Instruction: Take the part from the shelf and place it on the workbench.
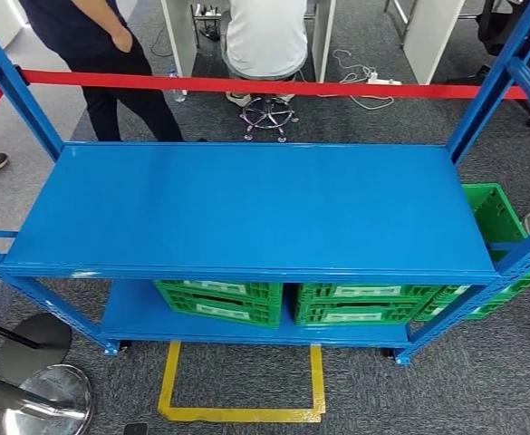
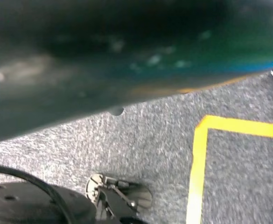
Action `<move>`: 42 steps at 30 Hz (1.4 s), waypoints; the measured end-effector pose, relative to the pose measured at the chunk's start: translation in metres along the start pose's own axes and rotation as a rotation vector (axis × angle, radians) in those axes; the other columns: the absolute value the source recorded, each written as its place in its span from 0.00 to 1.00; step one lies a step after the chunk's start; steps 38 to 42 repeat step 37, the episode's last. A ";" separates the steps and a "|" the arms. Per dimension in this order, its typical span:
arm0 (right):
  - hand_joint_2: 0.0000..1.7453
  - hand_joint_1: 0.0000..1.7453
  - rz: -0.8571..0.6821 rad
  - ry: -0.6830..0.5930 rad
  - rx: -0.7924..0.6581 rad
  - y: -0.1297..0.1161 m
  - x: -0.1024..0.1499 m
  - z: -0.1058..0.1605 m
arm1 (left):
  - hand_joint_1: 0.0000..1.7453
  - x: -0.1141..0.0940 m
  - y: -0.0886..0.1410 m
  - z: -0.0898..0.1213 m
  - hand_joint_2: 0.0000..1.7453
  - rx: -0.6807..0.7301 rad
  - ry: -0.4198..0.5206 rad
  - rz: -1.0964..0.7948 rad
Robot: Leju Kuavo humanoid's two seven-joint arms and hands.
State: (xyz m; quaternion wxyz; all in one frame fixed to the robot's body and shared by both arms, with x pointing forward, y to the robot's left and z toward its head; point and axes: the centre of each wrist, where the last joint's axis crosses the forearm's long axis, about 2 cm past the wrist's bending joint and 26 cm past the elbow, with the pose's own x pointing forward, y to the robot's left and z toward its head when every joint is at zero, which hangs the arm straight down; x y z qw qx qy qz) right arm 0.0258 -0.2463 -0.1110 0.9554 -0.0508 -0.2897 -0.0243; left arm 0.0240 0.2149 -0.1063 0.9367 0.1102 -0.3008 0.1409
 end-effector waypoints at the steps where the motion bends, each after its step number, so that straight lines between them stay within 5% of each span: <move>1: 0.00 0.00 -0.001 -0.001 -0.002 0.000 0.000 0.000 | 0.00 -0.001 0.000 0.000 0.00 0.000 0.001 0.000; 19: 0.00 0.00 -0.010 0.004 -0.017 0.000 0.000 0.000 | 0.00 0.000 0.001 0.000 0.00 0.001 -0.003 0.002; 20: 0.00 0.00 -0.011 0.004 -0.017 0.000 0.000 0.000 | 0.00 0.000 0.001 0.000 0.25 0.002 -0.003 0.003; 23: 0.75 0.00 -0.015 0.006 -0.018 0.001 0.001 0.000 | 0.00 0.000 0.001 -0.001 1.00 0.003 -0.001 0.005; 24: 1.00 0.00 -0.013 0.008 -0.020 0.001 0.001 0.000 | 0.00 0.000 0.001 0.000 1.00 0.002 0.002 0.001; 27: 1.00 0.00 -0.010 0.012 -0.025 0.000 0.002 -0.001 | 0.00 -0.001 0.000 0.001 1.00 -0.025 0.007 -0.008; 31: 0.00 0.00 -0.042 -0.007 -0.017 0.000 0.002 -0.001 | 0.00 -0.001 -0.002 0.001 0.00 -0.062 0.001 0.043; 42: 0.00 0.00 -0.062 -0.002 -0.019 0.000 0.001 -0.001 | 0.00 -0.002 -0.003 0.001 0.00 -0.077 0.009 0.061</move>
